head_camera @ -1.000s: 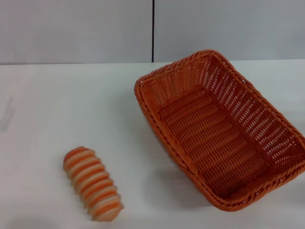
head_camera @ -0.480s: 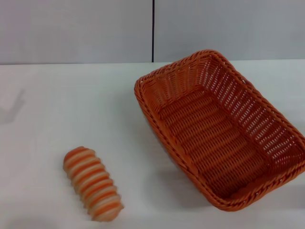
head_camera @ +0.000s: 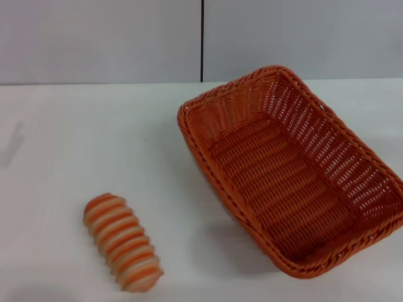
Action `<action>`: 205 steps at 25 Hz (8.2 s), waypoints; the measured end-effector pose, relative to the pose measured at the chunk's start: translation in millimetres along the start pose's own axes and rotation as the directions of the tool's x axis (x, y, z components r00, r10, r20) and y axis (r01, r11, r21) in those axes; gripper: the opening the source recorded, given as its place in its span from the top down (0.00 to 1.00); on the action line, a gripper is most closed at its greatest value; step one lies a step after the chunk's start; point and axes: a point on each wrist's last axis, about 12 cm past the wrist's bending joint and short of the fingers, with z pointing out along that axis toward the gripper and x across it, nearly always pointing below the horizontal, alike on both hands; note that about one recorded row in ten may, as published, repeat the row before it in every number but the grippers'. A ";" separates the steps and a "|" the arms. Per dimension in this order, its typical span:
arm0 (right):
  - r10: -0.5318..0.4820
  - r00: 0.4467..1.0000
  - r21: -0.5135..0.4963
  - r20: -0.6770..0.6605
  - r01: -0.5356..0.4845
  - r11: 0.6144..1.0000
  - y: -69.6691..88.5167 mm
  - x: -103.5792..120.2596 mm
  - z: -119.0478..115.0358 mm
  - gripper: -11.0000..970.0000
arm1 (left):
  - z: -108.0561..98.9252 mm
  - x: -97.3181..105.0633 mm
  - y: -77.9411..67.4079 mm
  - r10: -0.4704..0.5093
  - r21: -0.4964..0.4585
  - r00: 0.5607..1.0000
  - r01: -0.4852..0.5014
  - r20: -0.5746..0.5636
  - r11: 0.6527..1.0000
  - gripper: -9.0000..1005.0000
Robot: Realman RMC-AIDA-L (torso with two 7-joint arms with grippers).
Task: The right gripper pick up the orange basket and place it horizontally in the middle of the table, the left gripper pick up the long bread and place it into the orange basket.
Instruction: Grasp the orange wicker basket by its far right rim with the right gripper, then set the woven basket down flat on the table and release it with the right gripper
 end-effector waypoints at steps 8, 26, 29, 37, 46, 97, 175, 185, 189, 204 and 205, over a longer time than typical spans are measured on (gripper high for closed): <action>0.136 0.901 -0.043 -0.412 -0.168 0.985 14.5 -40.9 35.9 0.29 | -2.6 6.5 0.8 -0.014 -0.026 0.999 0.014 -0.035 1.000 0.27; -0.025 0.497 -0.064 -0.867 -0.061 0.996 57.7 -68.2 125.3 0.31 | -0.3 23.4 -8.1 -0.009 -0.047 0.997 0.005 -0.080 0.999 0.27; -0.066 0.459 -0.106 -0.886 -0.063 0.992 66.0 -60.9 141.3 0.32 | -3.0 24.8 -8.9 -0.010 -0.050 0.997 0.006 -0.082 0.999 0.27; -0.097 0.378 -0.127 -0.921 -0.055 0.990 79.7 -31.4 173.0 0.36 | -12.0 25.8 -9.6 -0.021 -0.059 0.997 0.016 -0.078 0.998 0.27; -0.120 0.378 -0.138 -0.918 -0.020 0.990 83.6 -8.9 182.7 0.39 | -15.2 28.7 -10.8 -0.013 -0.070 0.996 0.007 -0.084 0.998 0.27; -0.537 0.422 -0.494 -0.731 0.216 0.842 134.1 -37.9 193.2 0.85 | -21.8 36.7 -19.2 -0.036 -0.072 0.995 0.030 -0.093 0.997 0.27; -0.974 0.125 -0.887 -0.189 0.404 0.223 212.2 52.9 231.3 0.84 | -72.3 44.7 -28.2 -0.033 -0.167 0.996 0.018 -0.087 0.986 0.27; -0.999 -0.048 -0.882 -0.011 0.470 -0.013 224.0 50.2 226.0 0.83 | -73.1 46.4 -29.1 -0.043 -0.174 0.995 0.026 -0.092 0.984 0.27; -0.997 -0.067 -0.874 0.041 0.482 -0.068 225.9 49.1 223.5 0.82 | -73.2 46.7 -29.3 -0.044 -0.175 0.995 0.028 -0.093 0.984 0.27; -0.993 -0.055 -0.893 0.107 0.434 -0.120 233.9 66.5 215.4 0.81 | -68.5 47.8 -31.6 -0.054 -0.167 0.995 0.039 -0.087 0.985 0.27; -0.993 -0.056 -0.893 0.108 0.434 -0.122 234.6 67.7 214.8 0.81 | -68.1 47.6 -31.5 -0.054 -0.166 0.995 0.039 -0.087 0.985 0.27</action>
